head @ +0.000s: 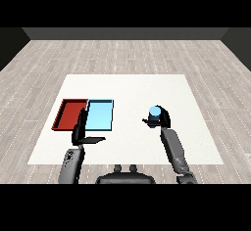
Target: Pick the blue can and put it in the blue box
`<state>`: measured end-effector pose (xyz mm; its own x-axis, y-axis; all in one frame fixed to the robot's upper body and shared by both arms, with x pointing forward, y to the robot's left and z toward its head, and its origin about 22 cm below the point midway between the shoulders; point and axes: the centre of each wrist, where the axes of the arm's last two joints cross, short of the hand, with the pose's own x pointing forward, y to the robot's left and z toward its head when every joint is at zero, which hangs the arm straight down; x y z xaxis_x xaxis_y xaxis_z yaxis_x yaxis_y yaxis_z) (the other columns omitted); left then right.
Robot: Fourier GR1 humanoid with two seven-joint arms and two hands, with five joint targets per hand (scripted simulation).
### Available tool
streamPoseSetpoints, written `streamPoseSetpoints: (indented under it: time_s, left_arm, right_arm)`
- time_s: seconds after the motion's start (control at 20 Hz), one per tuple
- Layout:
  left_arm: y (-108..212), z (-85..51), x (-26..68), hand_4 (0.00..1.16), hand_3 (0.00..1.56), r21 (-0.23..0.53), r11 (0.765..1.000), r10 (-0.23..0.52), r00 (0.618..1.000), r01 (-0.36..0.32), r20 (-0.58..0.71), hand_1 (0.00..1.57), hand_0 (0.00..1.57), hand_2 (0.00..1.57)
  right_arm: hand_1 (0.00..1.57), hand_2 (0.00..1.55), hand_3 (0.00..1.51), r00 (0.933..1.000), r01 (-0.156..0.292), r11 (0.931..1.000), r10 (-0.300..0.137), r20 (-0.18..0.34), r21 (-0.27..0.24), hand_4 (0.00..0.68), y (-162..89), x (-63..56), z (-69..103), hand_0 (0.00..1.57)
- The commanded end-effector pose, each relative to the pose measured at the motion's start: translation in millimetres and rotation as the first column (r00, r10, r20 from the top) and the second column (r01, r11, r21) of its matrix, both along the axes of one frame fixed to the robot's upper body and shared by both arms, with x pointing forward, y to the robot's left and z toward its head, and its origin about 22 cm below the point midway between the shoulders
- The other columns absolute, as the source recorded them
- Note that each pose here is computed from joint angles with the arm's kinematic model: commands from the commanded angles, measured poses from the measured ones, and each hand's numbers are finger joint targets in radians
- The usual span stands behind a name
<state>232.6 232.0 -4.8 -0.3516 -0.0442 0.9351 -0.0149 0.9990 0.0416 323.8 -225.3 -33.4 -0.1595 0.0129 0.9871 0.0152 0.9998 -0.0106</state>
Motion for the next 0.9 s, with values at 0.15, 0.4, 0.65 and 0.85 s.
streamPoseSetpoints:
  time_s: [0.15, 0.4, 0.65, 0.85]
  left_arm:
    - [-1.7, -4.7, 18.0, 0.0, 0.0, -0.041, 0.995, -0.092, 0.996, 0.091, -0.013, 0.0, 0.0, 0.0]
    - [-32.8, 5.0, 17.1, 0.0, 0.0, -0.035, 0.994, -0.103, 0.994, 0.102, -0.021, 0.0, 0.0, 0.0]
    - [-36.6, 3.7, 18.8, 0.0, 0.0, -0.042, 0.994, -0.106, 0.994, 0.105, -0.021, 0.0, 0.0, 0.0]
    - [-50.8, 12.6, 17.2, 0.0, 0.0, -0.049, 0.989, -0.141, 0.99, 0.14, -0.021, 0.0, 0.0, 0.0]
  right_arm:
    - [1.45, 1.47, 1.38, 0.995, -0.064, 0.9979, 0.064, 0.077, 0.007, 0.532, 27.4, 4.7, 35.6, 1.45]
    - [1.45, 1.47, 1.34, 0.9898, -0.092, 0.9957, 0.093, 0.108, -0.011, 0.553, 29.1, -2.0, 51.8, 1.45]
    - [1.44, 1.46, 1.35, 0.9885, -0.091, 0.9958, 0.091, 0.121, 0.0, 0.562, 51.2, 3.9, 51.1, 1.44]
    - [1.44, 1.46, 1.35, 0.986, -0.107, 0.9942, 0.107, 0.128, -0.011, 0.562, 52.3, 2.8, 57.3, 1.44]
